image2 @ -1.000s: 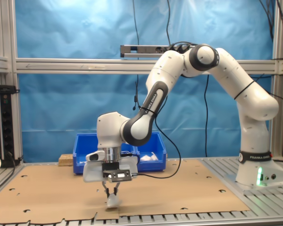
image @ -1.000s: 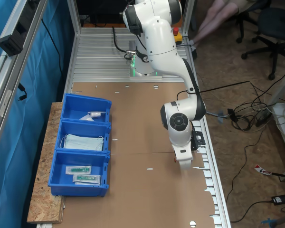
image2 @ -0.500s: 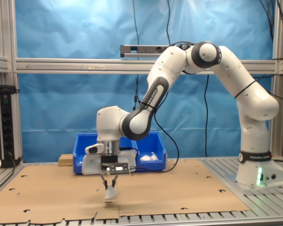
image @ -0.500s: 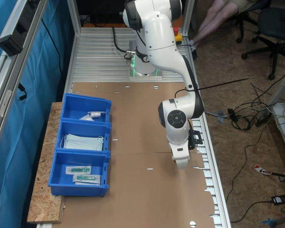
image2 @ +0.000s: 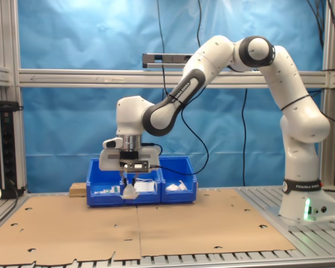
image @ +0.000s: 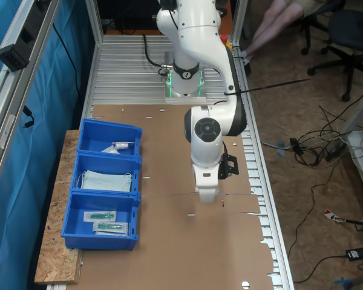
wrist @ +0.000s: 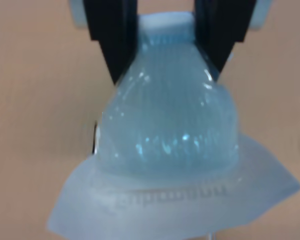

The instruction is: Pick and place sorting task of medical equipment.

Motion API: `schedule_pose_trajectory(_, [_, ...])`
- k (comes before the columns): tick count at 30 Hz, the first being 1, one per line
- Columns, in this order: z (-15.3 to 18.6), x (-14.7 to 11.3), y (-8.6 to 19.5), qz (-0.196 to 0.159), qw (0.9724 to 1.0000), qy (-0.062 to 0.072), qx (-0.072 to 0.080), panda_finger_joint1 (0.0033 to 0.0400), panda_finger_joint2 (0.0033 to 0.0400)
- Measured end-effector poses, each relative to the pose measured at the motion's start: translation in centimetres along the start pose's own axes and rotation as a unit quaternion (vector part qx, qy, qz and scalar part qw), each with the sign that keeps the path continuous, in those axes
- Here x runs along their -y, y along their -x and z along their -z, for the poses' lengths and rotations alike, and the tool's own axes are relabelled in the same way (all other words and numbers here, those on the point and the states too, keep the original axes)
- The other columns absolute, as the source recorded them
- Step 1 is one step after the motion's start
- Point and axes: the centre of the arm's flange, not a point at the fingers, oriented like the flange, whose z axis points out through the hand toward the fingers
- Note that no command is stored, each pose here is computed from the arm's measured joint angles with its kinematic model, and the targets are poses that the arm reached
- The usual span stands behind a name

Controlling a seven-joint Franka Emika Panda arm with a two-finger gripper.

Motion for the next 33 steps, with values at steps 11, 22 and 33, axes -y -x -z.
schedule_pose_trajectory(11, [5.9,-3.2,9.7,-0.075,0.9968,0.017,0.023,0.0077,0.0077])
schedule_pose_trajectory(22, [9.3,-7.4,20.3,-0.173,0.9841,0.027,0.027,0.0077,0.0077])
schedule_pose_trajectory(33, [10.4,-10.2,28.4,-0.249,0.9675,0.028,0.032,0.0077,0.0077])
